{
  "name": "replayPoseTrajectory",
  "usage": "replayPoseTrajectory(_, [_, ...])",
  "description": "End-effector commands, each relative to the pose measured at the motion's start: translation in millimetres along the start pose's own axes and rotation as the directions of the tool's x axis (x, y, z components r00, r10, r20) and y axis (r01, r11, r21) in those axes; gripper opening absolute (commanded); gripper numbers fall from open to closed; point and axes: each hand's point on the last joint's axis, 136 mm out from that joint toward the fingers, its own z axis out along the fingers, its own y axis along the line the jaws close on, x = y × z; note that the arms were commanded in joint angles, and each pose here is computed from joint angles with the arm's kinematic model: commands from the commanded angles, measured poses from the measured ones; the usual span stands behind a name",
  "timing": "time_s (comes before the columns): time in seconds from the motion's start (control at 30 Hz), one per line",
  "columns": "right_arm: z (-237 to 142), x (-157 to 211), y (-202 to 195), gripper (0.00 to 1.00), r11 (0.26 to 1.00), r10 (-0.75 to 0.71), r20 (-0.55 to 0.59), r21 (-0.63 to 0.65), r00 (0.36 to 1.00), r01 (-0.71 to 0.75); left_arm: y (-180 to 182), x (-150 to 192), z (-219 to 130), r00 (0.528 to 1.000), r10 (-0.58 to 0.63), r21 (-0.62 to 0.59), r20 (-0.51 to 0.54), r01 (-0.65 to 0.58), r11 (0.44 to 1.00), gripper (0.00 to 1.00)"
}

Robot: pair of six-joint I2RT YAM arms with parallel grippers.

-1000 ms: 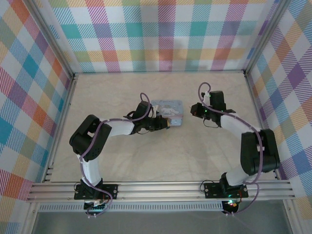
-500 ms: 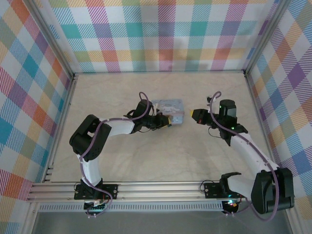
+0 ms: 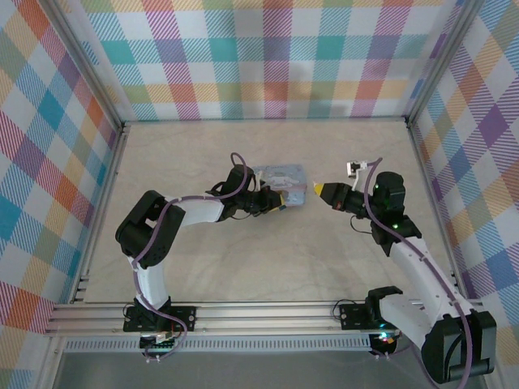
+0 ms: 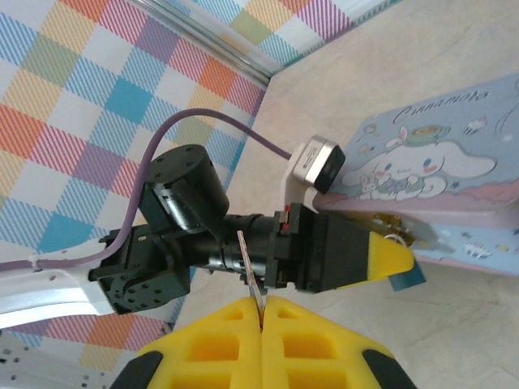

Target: Unlock the padlock with the key

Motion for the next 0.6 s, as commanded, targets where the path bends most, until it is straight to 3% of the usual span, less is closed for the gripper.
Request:
replayPoseTrajectory(0.0, [-6, 2, 13, 0.00, 0.998, 0.032, 0.008, -0.060, 0.999, -0.031, -33, -18, -10, 0.998, 0.047, 0.085, 0.042, -0.051, 0.995, 0.08])
replayPoseTrajectory(0.37, [-4, 35, -16, 0.00, 0.937, 0.345, -0.035, -0.040, 0.938, -0.346, -34, -19, -13, 0.999, 0.031, 0.098, 0.040, -0.035, 0.995, 0.08])
replayPoseTrajectory(0.57, [1, 46, -27, 0.00, 0.907, 0.418, -0.057, -0.041, 0.907, -0.420, -37, -20, -15, 0.999, 0.033, 0.105, 0.041, -0.038, 0.994, 0.08])
